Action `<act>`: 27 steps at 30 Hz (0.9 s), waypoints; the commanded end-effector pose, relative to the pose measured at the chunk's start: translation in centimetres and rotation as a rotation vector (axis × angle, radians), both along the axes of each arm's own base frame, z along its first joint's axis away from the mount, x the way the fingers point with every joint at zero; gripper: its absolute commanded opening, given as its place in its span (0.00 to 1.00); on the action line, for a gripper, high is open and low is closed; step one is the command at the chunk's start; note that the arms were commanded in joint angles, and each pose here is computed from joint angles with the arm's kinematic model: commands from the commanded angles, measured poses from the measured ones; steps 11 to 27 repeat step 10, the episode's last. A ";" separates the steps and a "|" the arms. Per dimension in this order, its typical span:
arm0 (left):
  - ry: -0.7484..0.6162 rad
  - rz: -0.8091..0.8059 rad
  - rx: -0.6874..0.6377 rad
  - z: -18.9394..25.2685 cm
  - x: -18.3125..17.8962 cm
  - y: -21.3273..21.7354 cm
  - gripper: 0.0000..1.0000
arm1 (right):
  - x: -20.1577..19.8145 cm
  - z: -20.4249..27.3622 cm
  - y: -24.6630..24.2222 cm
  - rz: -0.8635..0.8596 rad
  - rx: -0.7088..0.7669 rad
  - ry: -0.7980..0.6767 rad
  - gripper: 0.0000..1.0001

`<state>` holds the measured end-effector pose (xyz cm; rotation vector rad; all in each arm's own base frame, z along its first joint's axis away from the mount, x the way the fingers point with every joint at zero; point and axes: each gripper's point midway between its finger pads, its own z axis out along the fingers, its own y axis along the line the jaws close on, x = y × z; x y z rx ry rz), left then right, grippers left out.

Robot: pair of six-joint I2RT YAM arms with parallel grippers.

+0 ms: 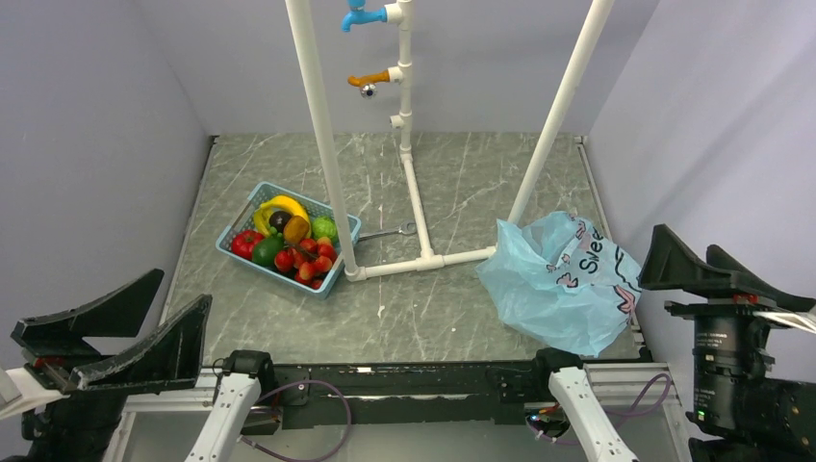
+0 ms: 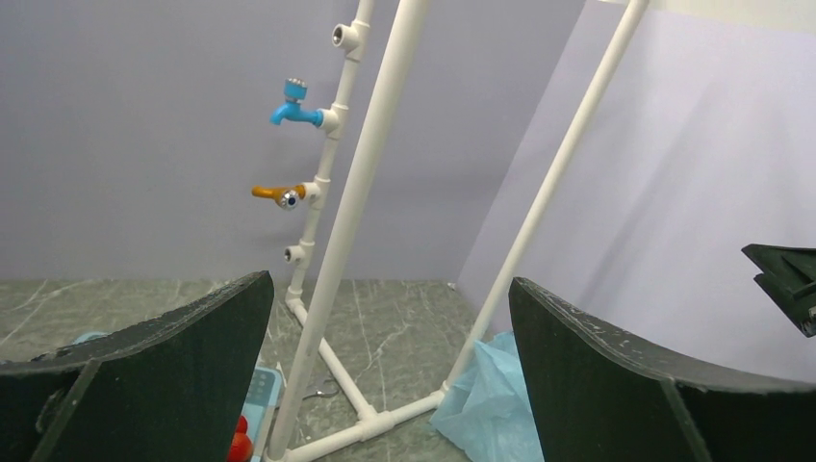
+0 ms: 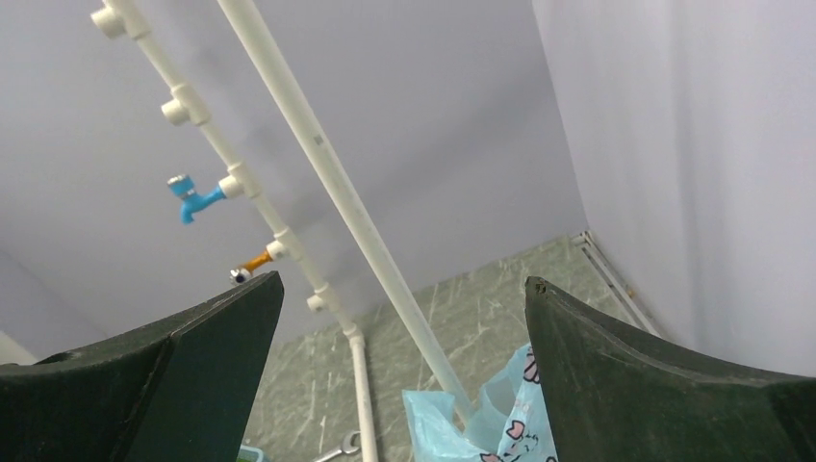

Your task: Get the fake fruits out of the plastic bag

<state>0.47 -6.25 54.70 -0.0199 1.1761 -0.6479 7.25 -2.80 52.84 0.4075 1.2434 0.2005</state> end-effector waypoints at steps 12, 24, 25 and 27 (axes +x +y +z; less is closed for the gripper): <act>-0.050 -0.015 -0.035 2.1 -1.2 0.0 0.99 | -2.1 2.0 -0.6 0.002 -0.029 -0.084 1.00; -0.050 -0.015 -0.035 2.1 -1.2 0.0 0.99 | -2.1 2.0 -0.6 0.002 -0.029 -0.084 1.00; -0.050 -0.015 -0.035 2.1 -1.2 0.0 0.99 | -2.1 2.0 -0.6 0.002 -0.029 -0.084 1.00; -0.050 -0.015 -0.035 2.1 -1.2 0.0 0.99 | -2.1 2.0 -0.6 0.002 -0.029 -0.084 1.00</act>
